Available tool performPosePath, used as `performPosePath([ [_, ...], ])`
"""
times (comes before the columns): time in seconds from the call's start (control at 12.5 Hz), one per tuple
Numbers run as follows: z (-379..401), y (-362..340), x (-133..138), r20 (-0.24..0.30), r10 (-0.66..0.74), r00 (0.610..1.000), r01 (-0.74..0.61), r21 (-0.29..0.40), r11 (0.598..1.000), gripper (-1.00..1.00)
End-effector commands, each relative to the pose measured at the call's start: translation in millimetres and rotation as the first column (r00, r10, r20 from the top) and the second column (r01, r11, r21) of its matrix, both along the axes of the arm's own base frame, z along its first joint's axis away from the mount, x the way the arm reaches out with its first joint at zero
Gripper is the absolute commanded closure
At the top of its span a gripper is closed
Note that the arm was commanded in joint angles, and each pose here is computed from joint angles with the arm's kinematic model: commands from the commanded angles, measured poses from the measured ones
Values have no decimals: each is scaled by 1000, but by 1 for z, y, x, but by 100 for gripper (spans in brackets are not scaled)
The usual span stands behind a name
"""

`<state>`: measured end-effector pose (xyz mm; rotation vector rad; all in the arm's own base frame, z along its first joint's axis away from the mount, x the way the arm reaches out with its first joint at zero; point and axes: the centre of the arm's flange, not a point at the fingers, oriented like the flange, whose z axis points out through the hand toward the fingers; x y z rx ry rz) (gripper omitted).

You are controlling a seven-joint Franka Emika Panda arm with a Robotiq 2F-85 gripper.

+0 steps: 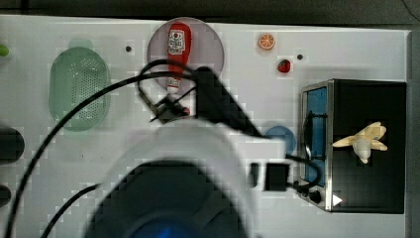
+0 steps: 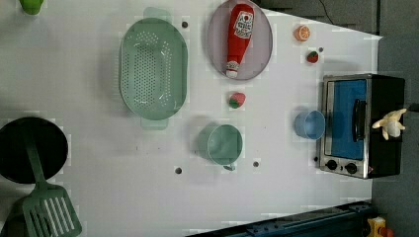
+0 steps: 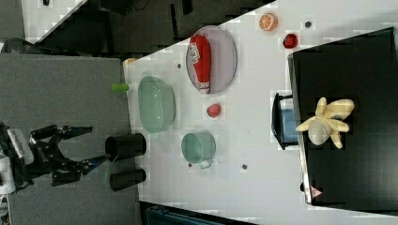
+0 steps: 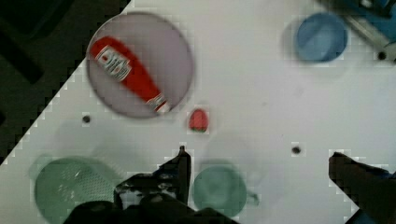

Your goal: Pick banana from table and place on oven.

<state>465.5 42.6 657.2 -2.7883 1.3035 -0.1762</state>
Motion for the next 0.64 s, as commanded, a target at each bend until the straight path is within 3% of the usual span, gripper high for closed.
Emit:
performPosePath([
  [0.08, -42, -47, 5, -107, -181, 978, 179, -27, 984, -100],
  [0.64, -44, -48, 6, -109, -182, 977, 181, -27, 983, -100],
])
